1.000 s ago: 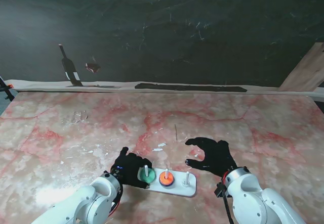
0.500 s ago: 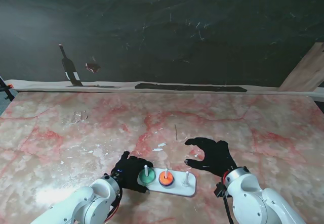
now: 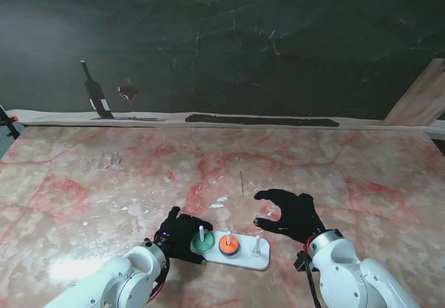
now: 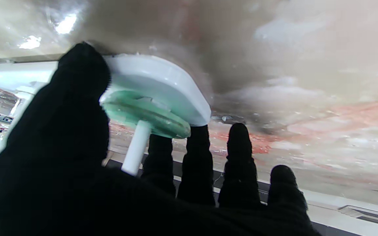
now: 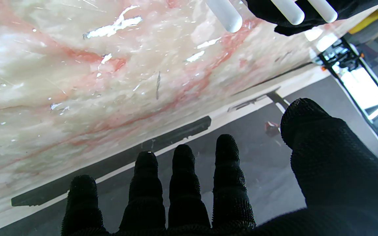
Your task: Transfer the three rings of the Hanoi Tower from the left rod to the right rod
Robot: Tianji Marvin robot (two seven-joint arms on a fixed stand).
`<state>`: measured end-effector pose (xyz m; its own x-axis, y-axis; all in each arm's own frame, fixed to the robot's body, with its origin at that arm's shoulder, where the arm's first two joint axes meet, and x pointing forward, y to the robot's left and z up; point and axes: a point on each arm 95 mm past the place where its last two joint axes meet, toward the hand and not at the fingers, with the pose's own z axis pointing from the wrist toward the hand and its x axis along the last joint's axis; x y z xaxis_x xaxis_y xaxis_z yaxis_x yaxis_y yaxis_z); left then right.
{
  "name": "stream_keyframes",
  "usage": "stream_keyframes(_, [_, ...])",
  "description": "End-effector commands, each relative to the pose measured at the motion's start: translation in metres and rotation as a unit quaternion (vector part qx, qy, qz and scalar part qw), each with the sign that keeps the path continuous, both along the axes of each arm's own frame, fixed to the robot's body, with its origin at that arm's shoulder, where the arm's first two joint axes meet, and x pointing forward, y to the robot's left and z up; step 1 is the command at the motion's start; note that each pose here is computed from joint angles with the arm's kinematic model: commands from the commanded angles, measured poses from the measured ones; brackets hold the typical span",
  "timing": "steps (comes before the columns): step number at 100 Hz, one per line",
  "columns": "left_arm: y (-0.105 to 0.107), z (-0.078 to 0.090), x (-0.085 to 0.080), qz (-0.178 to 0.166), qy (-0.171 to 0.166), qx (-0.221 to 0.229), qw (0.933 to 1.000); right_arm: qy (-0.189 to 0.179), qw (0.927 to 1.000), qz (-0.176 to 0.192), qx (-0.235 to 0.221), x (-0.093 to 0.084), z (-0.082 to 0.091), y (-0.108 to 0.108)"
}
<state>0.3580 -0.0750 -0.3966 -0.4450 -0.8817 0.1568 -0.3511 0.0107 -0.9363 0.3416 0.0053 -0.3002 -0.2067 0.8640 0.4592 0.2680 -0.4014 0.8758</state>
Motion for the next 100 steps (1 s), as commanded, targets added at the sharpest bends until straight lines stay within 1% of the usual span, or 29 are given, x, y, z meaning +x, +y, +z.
stream_keyframes(1, [0.0009,-0.0073,-0.0032,0.002,0.009,0.004,1.0,0.004,1.0,0.0,0.004,-0.0021,-0.002,0.0019])
stream_keyframes(45, [0.0024,-0.0076,-0.002,0.008,-0.003,0.006,0.9999,0.006,0.9999,0.002,0.01,-0.0012,-0.0026,0.0016])
stream_keyframes(100, [0.0033,-0.0082,-0.0015,0.011,-0.006,0.009,0.9999,0.009,0.9999,0.004,0.014,-0.0005,-0.0031,0.0016])
